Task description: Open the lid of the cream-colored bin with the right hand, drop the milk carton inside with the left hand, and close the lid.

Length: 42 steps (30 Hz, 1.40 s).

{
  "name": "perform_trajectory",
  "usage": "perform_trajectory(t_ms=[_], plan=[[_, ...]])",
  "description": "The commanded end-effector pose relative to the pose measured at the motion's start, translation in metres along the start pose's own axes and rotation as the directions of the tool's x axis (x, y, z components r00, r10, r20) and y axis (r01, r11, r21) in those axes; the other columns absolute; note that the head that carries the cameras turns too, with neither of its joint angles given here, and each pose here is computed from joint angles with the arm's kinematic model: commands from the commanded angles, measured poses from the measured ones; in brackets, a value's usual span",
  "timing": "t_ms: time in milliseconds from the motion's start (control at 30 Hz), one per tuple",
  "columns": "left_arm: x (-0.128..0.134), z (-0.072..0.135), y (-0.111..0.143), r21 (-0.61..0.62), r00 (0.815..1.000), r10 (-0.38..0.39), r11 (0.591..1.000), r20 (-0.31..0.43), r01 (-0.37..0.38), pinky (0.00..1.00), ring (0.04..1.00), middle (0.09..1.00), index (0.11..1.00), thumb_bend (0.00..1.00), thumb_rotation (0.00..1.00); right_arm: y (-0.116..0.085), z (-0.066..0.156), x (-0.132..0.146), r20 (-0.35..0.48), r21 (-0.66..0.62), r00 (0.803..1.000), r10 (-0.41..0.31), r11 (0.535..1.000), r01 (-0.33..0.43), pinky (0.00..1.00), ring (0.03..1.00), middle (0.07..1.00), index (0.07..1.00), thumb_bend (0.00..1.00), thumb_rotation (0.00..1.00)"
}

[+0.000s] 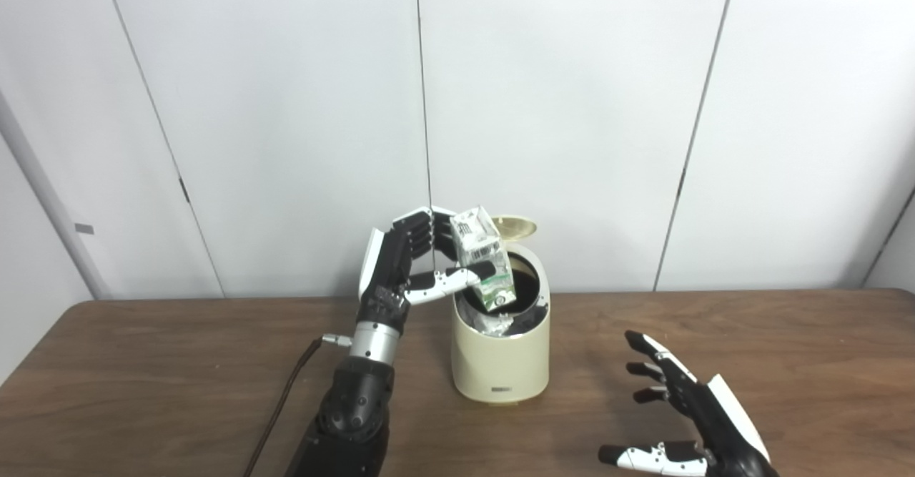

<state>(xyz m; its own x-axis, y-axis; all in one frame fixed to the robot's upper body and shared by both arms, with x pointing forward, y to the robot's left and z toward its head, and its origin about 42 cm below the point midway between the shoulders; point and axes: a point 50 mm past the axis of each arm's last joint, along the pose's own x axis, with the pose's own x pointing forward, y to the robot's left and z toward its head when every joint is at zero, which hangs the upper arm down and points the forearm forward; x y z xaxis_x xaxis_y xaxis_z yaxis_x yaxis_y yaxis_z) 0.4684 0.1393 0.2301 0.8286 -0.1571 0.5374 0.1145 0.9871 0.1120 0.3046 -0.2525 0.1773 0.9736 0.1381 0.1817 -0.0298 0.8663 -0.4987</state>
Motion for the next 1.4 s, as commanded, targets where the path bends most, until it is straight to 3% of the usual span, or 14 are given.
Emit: perform_trajectory(t_ms=[0, 733, 1000, 1033, 1100, 1133, 1200, 1367], plan=[[0.031, 0.027, 0.0, 0.004, 0.993, 0.002, 1.0, 0.115, -0.003, 0.46, 0.449, 0.493, 0.506, 0.5, 0.0, -0.005, 0.013, 0.005, 0.068, -0.01, 0.997, -0.033, 0.999, 0.033, 0.69, 0.834, 0.922, 0.911, 0.74, 0.21], [0.027, 0.01, -0.011, 0.139, 0.996, 0.038, 0.989, 0.085, -0.05, 0.47, 0.457, 0.488, 0.497, 0.5, 0.0, -0.006, 0.011, -0.003, 0.065, -0.005, 0.997, -0.033, 0.999, 0.033, 0.69, 0.834, 0.924, 0.913, 0.75, 0.24], [0.023, 0.004, -0.012, 0.175, 0.997, -0.022, 0.985, 0.068, 0.01, 0.48, 0.464, 0.501, 0.491, 0.5, 0.0, -0.009, 0.011, -0.004, 0.065, 0.005, 0.997, -0.033, 0.999, 0.032, 0.7, 0.834, 0.927, 0.918, 0.74, 0.21], [0.023, 0.003, -0.012, 0.2, 0.997, -0.032, 0.98, 0.071, 0.018, 0.49, 0.523, 0.505, 0.486, 0.51, 0.0, -0.009, 0.011, -0.003, 0.065, 0.006, 0.997, -0.034, 0.999, 0.034, 0.7, 0.832, 0.924, 0.917, 0.74, 0.21], [0.022, 0.002, -0.011, 0.227, 0.996, -0.044, 0.974, 0.075, 0.025, 0.53, 0.607, 0.62, 0.493, 0.52, 0.04, -0.01, 0.01, -0.003, 0.064, 0.01, 0.997, -0.035, 0.999, 0.034, 0.7, 0.831, 0.925, 0.917, 0.73, 0.19], [0.022, 0.002, -0.011, 0.235, 0.996, -0.047, 0.971, 0.077, 0.028, 0.55, 0.641, 0.663, 0.572, 0.7, 0.04, -0.01, 0.009, -0.003, 0.063, 0.013, 0.997, -0.034, 0.999, 0.033, 0.7, 0.836, 0.927, 0.918, 0.74, 0.2], [0.021, 0.002, -0.01, 0.242, 0.996, -0.051, 0.97, 0.077, 0.031, 0.6, 0.688, 0.717, 0.663, 0.86, 0.05, -0.011, 0.008, -0.002, 0.065, 0.016, 0.997, -0.031, 0.999, 0.03, 0.7, 0.843, 0.933, 0.92, 0.74, 0.22], [0.019, 0.003, -0.008, 0.246, 0.995, -0.055, 0.969, 0.084, 0.033, 0.69, 0.765, 0.794, 0.759, 0.9, 0.11, -0.01, 0.008, -0.001, 0.07, 0.014, 0.997, -0.03, 0.999, 0.029, 0.69, 0.835, 0.93, 0.916, 0.75, 0.23]])
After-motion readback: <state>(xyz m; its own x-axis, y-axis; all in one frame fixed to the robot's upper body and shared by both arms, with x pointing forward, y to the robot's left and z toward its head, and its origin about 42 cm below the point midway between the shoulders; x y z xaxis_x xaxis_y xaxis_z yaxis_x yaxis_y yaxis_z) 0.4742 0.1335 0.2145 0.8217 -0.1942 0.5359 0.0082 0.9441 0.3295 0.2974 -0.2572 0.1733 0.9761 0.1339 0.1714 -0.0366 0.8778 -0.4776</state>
